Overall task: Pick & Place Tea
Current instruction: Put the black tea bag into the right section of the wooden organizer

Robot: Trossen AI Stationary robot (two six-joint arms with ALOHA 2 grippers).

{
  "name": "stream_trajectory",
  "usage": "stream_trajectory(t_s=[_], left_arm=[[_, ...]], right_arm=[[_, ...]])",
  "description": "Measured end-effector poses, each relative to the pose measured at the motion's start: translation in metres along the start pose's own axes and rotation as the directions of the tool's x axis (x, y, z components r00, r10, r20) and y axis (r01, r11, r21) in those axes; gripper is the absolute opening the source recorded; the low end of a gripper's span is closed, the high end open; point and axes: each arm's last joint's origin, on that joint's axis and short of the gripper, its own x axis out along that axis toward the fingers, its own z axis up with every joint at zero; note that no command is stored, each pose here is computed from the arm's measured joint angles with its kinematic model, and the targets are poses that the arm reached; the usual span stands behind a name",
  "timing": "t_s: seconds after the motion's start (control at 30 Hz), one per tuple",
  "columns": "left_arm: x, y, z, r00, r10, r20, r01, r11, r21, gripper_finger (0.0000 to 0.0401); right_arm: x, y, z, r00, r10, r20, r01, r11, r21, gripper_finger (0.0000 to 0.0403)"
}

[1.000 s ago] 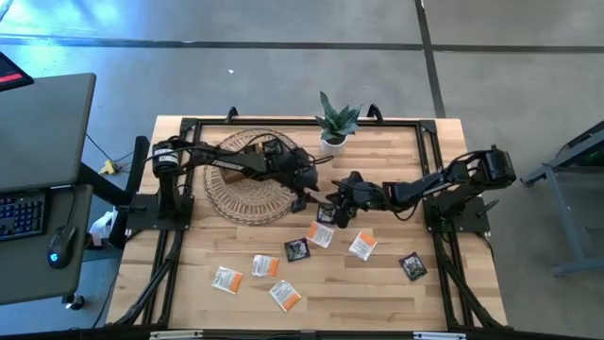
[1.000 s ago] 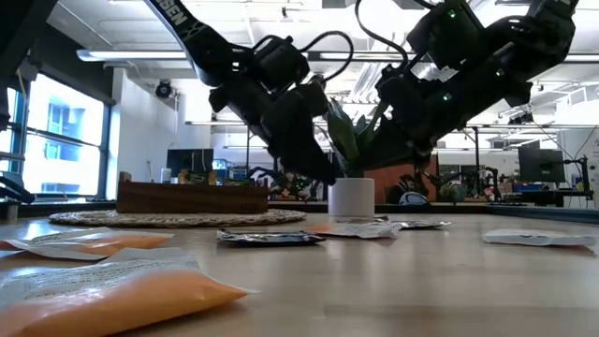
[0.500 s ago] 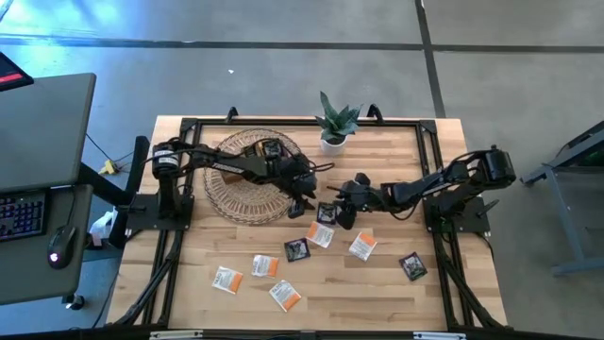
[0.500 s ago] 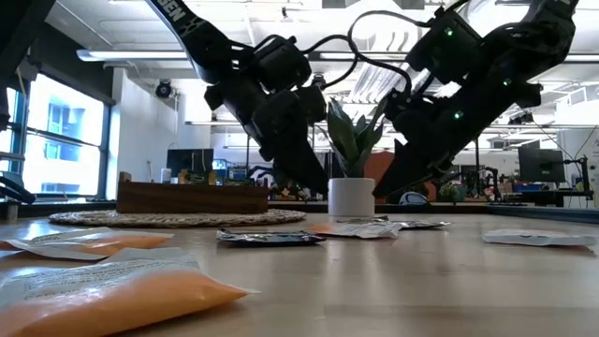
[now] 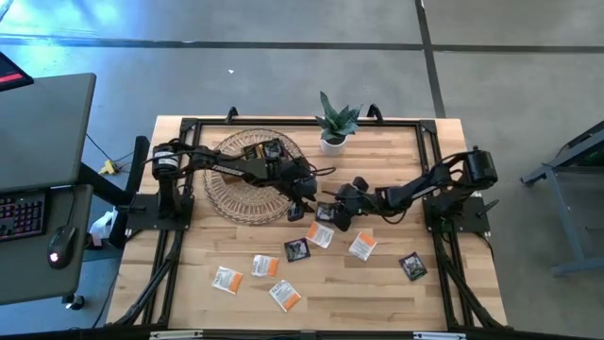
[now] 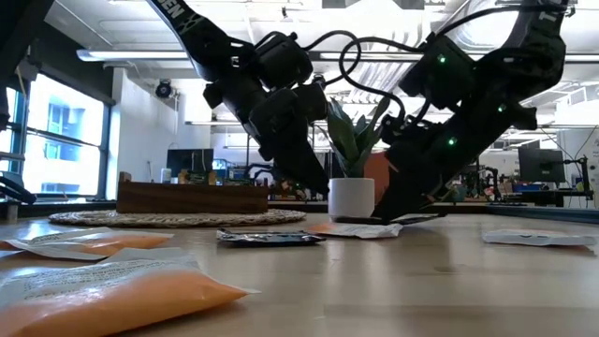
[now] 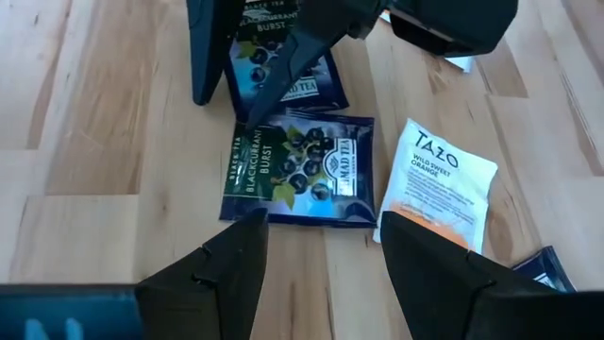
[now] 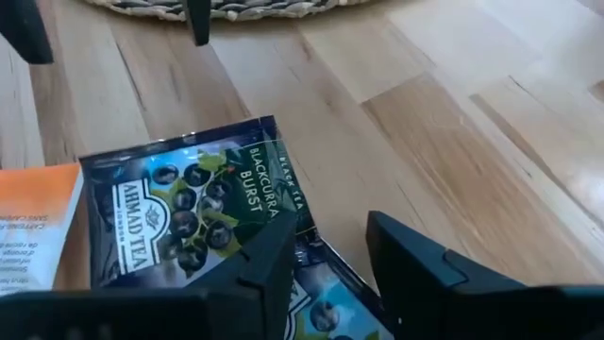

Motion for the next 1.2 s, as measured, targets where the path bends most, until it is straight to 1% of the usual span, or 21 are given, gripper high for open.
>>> stream_trajectory(t_s=[0.1, 0.17, 0.23, 0.33, 0.37, 0.47, 0.53, 0.6, 0.67, 0.73, 0.77, 0.83, 0.9, 0.97, 1.0, 1.03, 1.1, 1.13, 1.2], left_arm=[[0.000, 0.000, 0.000, 1.000, 0.007, -0.001, -0.007, 1.000, 0.000, 0.0204], [0.000, 0.001, 0.000, 1.000, 0.015, -0.001, -0.015, 1.000, 0.000, 0.0204], [0.000, 0.001, 0.000, 1.000, 0.027, -0.002, -0.027, 1.000, 0.000, 0.0204], [0.000, 0.001, 0.000, 0.999, 0.033, -0.002, -0.033, 0.999, 0.000, 0.0204], [0.000, 0.001, 0.000, 0.999, 0.036, -0.002, -0.036, 0.999, 0.000, 0.0204], [0.000, 0.002, -0.001, 0.999, 0.049, -0.011, -0.049, 0.999, -0.002, 0.0204], [-0.004, 0.001, -0.001, 0.998, 0.058, -0.027, -0.059, 0.998, -0.008, 0.0204], [-0.016, -0.001, 0.002, 0.996, 0.087, -0.033, -0.087, 0.996, -0.011, 0.0204], [-0.027, -0.003, 0.009, 0.993, 0.117, -0.016, -0.117, 0.993, 0.011, 0.0204], [-0.038, -0.003, 0.009, 0.990, 0.138, -0.033, -0.137, 0.990, 0.013, 0.0204], [-0.041, -0.002, 0.010, 0.990, 0.137, -0.028, -0.137, 0.990, 0.008, 0.0204], [-0.043, -0.004, 0.014, 0.997, 0.081, 0.003, -0.081, 0.997, 0.003, 0.0204], [-0.042, -0.006, 0.012, 1.000, 0.013, -0.006, -0.013, 0.999, -0.033, 0.0204], [-0.035, -0.007, 0.011, 1.000, -0.001, -0.005, 0.001, 0.999, -0.038, 0.0204], [-0.027, -0.007, 0.010, 1.000, 0.012, -0.005, -0.012, 0.999, -0.030, 0.0204], [-0.019, -0.005, 0.006, 0.999, 0.045, -0.019, -0.046, 0.999, -0.029, 0.0204], [-0.008, 0.000, -0.005, 0.991, 0.105, -0.078, -0.109, 0.993, -0.043, 0.0204], [-0.005, 0.002, -0.006, 0.990, 0.123, -0.073, -0.126, 0.991, -0.040, 0.0204], [0.000, 0.005, -0.002, 0.991, 0.127, -0.030, -0.127, 0.991, -0.027, 0.0204]], right_arm=[[0.000, 0.001, -0.001, 1.000, 0.004, -0.003, -0.004, 1.000, -0.003, 0.0121], [0.000, 0.001, -0.001, 1.000, 0.001, -0.004, -0.001, 1.000, -0.007, 0.0104], [-0.001, 0.002, -0.002, 1.000, -0.015, 0.002, 0.015, 1.000, -0.011, 0.0074], [-0.001, 0.002, -0.002, 1.000, -0.027, 0.005, 0.027, 1.000, -0.014, 0.0018], [-0.001, 0.002, -0.002, 1.000, -0.028, 0.008, 0.029, 0.999, -0.023, 0.0009], [-0.001, 0.003, -0.001, 0.999, -0.021, 0.031, 0.021, 1.000, -0.019, 0.0018], [-0.001, 0.004, 0.001, 0.999, -0.006, 0.047, 0.006, 1.000, -0.015, 0.0012], [-0.003, 0.004, 0.003, 0.998, 0.012, 0.055, -0.011, 1.000, -0.011, 0.0004], [-0.005, 0.006, 0.008, 0.997, 0.021, 0.074, -0.020, 1.000, -0.004, 0.0006], [-0.006, 0.008, 0.013, 0.995, 0.029, 0.099, -0.029, 1.000, -0.002, 0.0004], [-0.006, 0.009, 0.015, 0.994, 0.031, 0.106, -0.030, 1.000, -0.009, 0.0003], [-0.006, 0.009, 0.016, 0.994, 0.027, 0.105, -0.024, 0.999, -0.027, 0.0003], [-0.006, 0.010, 0.018, 0.993, 0.029, 0.115, -0.026, 0.999, -0.024, 0.0004], [-0.006, 0.011, 0.019, 0.992, 0.032, 0.125, -0.029, 0.999, -0.024, 0.0002], [-0.006, 0.011, 0.019, 0.992, 0.031, 0.126, -0.028, 0.999, -0.024, 0.0002], [-0.006, 0.011, 0.019, 0.992, 0.031, 0.125, -0.028, 0.999, -0.020, 0.0003], [-0.006, 0.011, 0.019, 0.992, 0.031, 0.122, -0.029, 0.999, -0.014, 0.0010], [-0.006, 0.011, 0.019, 0.992, 0.031, 0.123, -0.030, 0.999, -0.013, 0.0014], [-0.006, 0.011, 0.019, 0.992, 0.042, 0.116, -0.041, 0.999, -0.015, 0.0025]])
